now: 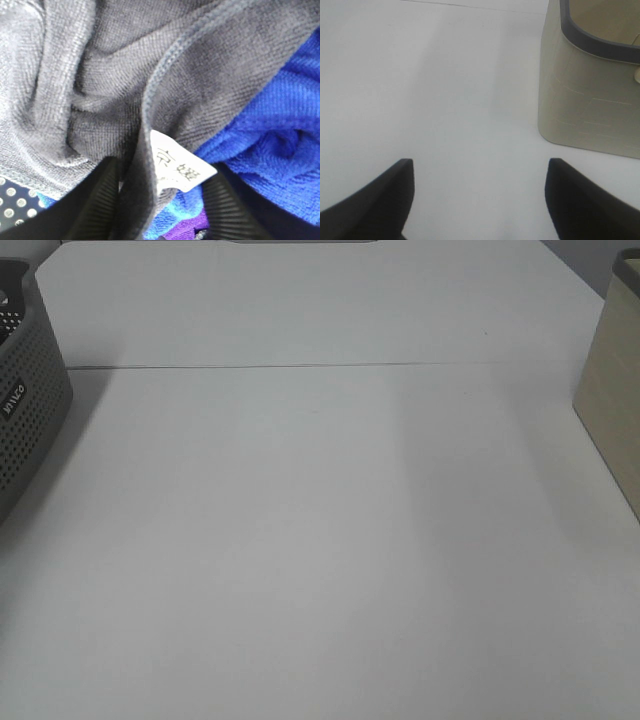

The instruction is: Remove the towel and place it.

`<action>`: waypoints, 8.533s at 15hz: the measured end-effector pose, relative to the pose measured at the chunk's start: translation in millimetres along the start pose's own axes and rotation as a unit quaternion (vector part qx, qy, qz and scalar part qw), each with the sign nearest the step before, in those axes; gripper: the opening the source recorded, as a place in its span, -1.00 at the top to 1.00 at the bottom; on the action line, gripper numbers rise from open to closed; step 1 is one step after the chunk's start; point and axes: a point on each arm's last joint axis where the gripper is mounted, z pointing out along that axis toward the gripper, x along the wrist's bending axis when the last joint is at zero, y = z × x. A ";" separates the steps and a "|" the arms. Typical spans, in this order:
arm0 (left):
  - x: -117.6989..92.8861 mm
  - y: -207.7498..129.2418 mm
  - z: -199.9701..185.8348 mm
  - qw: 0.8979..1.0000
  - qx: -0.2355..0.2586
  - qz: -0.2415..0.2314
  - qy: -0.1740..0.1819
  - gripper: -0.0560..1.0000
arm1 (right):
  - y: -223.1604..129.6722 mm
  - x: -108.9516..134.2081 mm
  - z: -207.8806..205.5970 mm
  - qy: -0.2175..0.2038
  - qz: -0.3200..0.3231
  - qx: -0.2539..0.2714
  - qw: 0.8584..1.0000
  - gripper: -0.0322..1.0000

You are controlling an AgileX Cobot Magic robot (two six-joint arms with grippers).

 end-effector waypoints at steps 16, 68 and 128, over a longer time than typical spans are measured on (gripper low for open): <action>2.8 1.1 -6.9 1.000 -0.010 -0.006 0.012 0.56 | 0.0 0.0 0.0 0.000 0.000 0.000 1.000 -0.45; -241.4 165.3 -410.6 0.803 -0.572 0.165 0.031 0.89 | 135.7 56.7 211.0 0.506 -0.067 -0.069 0.857 -0.45; -76.3 265.6 -333.7 0.513 -0.786 -0.084 0.335 0.89 | 430.3 71.2 256.4 0.044 -0.130 -0.382 0.914 0.92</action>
